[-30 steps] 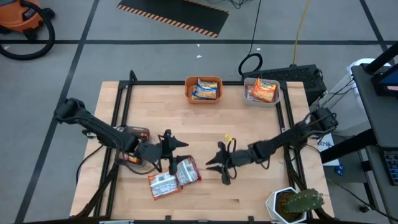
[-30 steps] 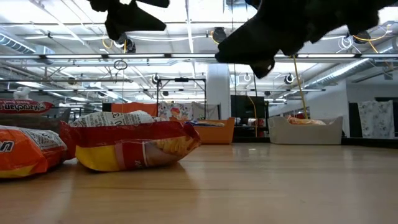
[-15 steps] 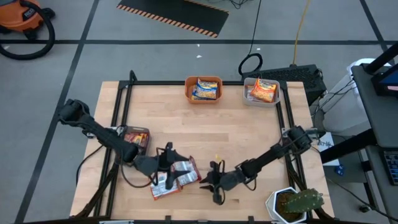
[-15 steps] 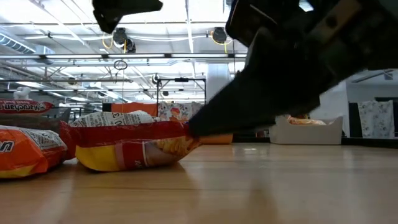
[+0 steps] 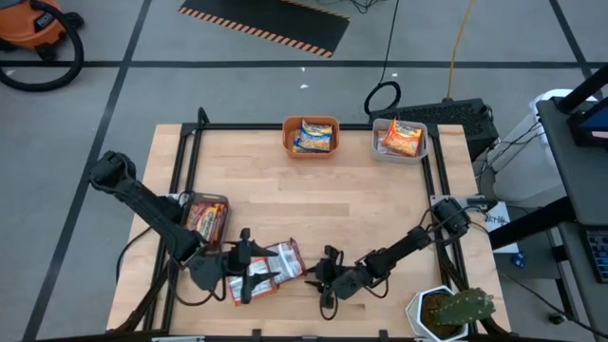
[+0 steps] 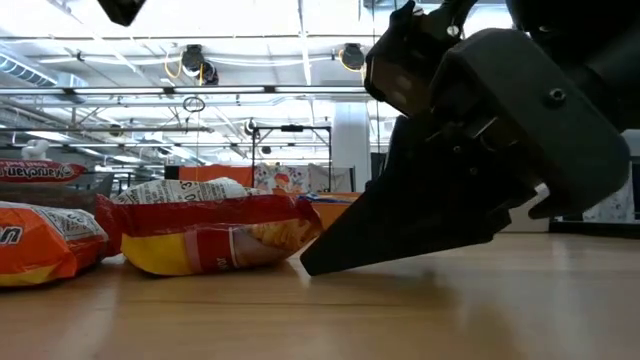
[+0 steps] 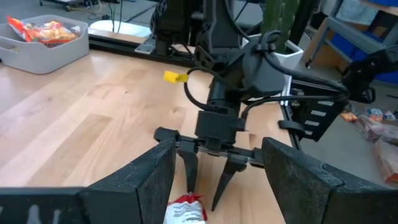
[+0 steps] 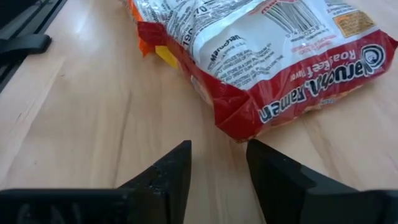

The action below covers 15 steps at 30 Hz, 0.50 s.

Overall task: Sort Maruchan noodles
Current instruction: Put the red noodle pack into the black bin

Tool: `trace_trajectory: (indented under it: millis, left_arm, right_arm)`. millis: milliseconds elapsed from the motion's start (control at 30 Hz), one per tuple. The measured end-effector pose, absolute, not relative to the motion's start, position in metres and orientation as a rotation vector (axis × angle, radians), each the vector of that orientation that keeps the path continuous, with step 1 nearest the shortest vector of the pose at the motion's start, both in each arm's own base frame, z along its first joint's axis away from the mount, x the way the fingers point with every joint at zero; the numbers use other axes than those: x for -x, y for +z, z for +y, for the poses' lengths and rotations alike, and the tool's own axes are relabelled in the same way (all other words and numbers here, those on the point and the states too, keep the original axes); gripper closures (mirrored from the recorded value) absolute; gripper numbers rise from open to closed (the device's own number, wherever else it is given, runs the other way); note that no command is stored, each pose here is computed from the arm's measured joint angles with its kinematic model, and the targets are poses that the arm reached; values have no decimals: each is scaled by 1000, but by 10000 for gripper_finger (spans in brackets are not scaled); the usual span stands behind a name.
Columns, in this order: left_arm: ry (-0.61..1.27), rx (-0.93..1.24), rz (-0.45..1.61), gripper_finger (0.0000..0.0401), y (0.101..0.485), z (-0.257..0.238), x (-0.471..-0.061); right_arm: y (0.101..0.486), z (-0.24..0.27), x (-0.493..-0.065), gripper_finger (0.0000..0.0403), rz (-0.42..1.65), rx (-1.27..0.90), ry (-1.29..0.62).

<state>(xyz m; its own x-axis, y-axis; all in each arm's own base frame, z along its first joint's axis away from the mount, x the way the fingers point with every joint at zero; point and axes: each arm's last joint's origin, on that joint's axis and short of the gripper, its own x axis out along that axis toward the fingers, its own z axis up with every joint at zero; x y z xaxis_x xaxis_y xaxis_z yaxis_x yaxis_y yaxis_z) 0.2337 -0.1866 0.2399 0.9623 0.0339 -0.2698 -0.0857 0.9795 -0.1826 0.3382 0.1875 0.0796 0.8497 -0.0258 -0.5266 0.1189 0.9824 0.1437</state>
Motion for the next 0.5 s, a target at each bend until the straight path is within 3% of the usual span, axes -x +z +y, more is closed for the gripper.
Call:
trace_trajectory:
  millis: [500]
  left_arm:
    - [90, 156, 277, 157, 237, -190, -228]
  right_arm:
    - [80, 176, -347, 252, 494, -166, -110]
